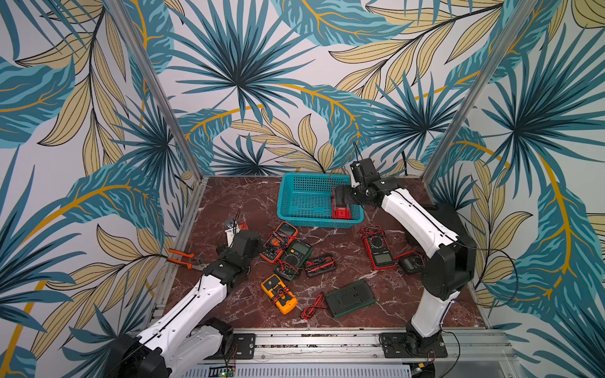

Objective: Put the multimeter into the basket
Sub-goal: Pick up the multimeter from the center of the board.

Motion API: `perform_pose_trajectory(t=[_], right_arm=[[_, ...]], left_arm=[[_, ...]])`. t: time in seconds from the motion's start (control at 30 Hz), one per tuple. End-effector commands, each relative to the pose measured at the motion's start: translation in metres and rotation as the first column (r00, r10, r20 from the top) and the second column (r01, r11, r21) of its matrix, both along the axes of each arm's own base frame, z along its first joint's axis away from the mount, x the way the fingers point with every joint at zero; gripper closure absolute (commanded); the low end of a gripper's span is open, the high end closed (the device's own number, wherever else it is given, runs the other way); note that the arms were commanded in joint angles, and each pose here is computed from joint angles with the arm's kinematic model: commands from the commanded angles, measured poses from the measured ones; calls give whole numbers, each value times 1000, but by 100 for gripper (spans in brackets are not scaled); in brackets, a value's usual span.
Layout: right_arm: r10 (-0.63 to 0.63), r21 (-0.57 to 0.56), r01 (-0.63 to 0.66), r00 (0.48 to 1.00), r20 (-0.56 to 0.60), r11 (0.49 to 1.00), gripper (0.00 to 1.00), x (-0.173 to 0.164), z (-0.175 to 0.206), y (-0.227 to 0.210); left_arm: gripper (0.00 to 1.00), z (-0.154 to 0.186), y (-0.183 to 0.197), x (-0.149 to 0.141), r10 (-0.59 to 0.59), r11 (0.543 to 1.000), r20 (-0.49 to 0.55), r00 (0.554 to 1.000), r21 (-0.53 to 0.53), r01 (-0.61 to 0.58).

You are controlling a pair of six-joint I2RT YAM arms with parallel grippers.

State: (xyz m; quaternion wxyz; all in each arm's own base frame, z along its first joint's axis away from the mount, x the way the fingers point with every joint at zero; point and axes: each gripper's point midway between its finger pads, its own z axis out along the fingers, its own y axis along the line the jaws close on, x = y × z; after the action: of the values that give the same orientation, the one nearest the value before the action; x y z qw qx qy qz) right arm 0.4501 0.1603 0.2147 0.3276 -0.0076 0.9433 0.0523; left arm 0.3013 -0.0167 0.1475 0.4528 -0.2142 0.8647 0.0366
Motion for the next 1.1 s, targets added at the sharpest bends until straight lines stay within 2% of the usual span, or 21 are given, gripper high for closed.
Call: perform_pose_trajectory(t=[0.0,0.1,0.27,0.47,0.63,1.07], right_arm=[[-22,20,22,999,24,1000,1,-15,-5,-6],[-32,20,32,999,31,999,0,-31,-10,-13],[-89,-11,90,996,29,996,0,-55,-23,-33],[-141,-24,143,988,60,989,0,-72,-25,-50],[-157,-4,158,985,71,987,0,-76,-24,-52],[-147,13,147,988,53,989,0,-76,-30,-47]], left_arm=[[0,-3,16,1,7,1000,-66,998,-28,-9],[0,-8,22,14,-29,996,-89,996,-85,21],[0,-27,33,34,-81,989,-205,975,-135,54],[0,-55,33,49,-159,984,-359,920,-131,119],[0,-75,19,60,-258,962,-432,864,-195,189],[0,-109,24,56,-228,971,-541,809,-189,148]])
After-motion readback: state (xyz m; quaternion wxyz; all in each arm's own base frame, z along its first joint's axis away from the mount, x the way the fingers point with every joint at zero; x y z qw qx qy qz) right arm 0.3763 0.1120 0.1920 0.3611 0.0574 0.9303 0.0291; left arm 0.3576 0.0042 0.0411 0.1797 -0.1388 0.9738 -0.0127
